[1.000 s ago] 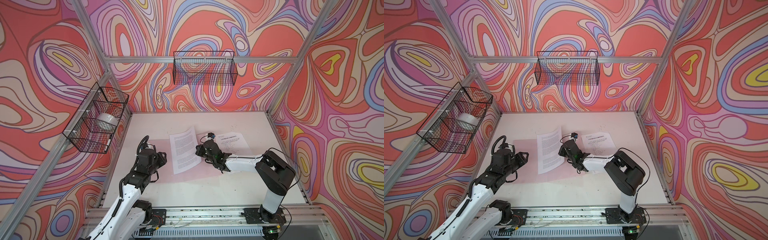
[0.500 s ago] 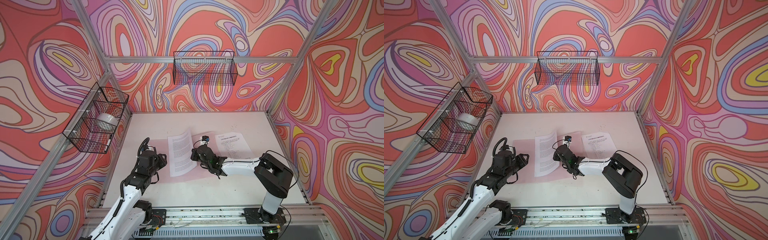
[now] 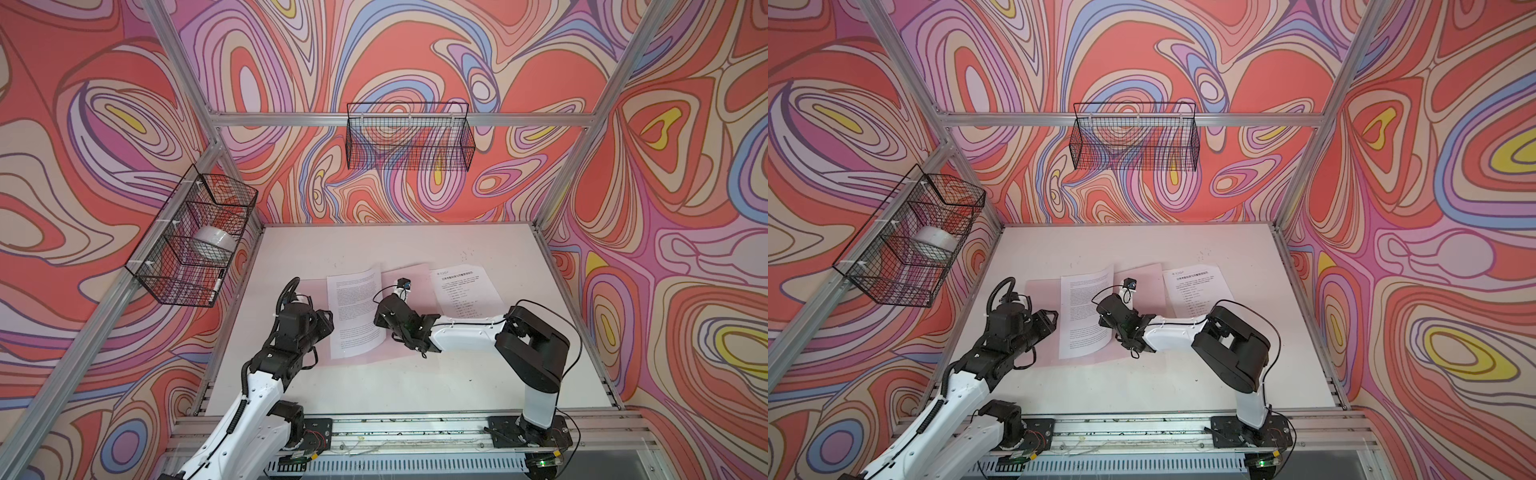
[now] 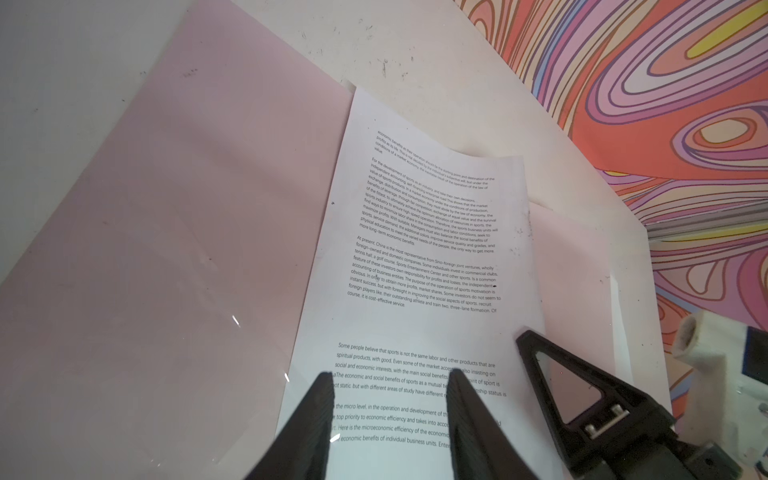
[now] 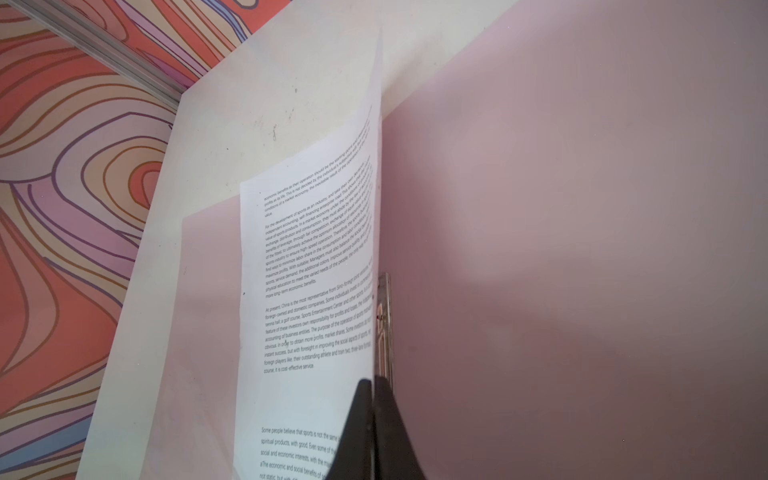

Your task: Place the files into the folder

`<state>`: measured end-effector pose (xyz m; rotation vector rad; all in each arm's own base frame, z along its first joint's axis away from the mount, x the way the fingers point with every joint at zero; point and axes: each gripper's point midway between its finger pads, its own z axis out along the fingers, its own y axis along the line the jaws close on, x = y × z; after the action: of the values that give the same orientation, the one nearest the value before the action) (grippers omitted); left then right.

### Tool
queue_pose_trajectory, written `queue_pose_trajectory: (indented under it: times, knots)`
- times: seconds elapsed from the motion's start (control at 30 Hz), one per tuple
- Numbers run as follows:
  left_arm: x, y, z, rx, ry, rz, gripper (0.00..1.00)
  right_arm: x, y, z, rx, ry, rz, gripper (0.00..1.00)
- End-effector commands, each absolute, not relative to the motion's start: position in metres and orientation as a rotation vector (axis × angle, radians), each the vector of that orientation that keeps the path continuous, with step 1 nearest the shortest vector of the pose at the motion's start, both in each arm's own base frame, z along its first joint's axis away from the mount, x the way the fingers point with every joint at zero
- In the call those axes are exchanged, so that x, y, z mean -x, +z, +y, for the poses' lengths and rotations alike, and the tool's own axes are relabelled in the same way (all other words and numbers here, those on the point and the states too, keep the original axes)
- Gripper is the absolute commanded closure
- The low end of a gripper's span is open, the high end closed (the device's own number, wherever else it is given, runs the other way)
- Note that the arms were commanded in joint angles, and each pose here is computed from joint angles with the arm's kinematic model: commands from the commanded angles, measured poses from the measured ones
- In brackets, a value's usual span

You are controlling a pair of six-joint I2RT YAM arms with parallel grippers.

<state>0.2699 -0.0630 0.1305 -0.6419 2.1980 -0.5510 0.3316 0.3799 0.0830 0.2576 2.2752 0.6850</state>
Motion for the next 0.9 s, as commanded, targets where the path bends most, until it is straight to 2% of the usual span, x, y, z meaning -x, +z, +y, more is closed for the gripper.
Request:
queue_pose_trajectory:
  times: [0.0,0.3,0.37,0.43,0.53,0.63,0.77,0.87]
  knots:
    - [-0.271,0.129,-0.060,0.656,-0.544,2.179,0.55,-0.325,0.067,0.382,-0.328,0.657,2.345,1.00]
    - [-0.270,0.128,-0.059,0.658,-0.534,2.181,0.55,-0.314,0.064,0.389,-0.294,0.692,2.399,1.00]
    - [-0.270,0.129,-0.058,0.660,-0.529,2.178,0.55,-0.317,0.072,0.385,-0.258,0.669,2.379,0.77]
    - [-0.270,0.130,-0.057,0.660,-0.526,2.171,0.55,-0.321,0.081,0.385,-0.210,0.696,2.351,0.64]
    - [-0.272,0.131,-0.058,0.655,-0.527,2.169,0.55,-0.331,0.087,0.388,-0.154,0.753,2.347,0.57]
    - [-0.274,0.131,-0.059,0.647,-0.528,2.173,0.55,-0.344,0.087,0.382,-0.124,0.734,2.380,0.56]
    - [-0.275,0.133,-0.058,0.638,-0.521,2.166,0.55,-0.364,0.096,0.376,-0.039,0.693,2.394,0.48]
    - [-0.276,0.131,-0.058,0.634,-0.515,2.167,0.55,-0.381,0.098,0.375,0.004,0.726,2.419,0.47]
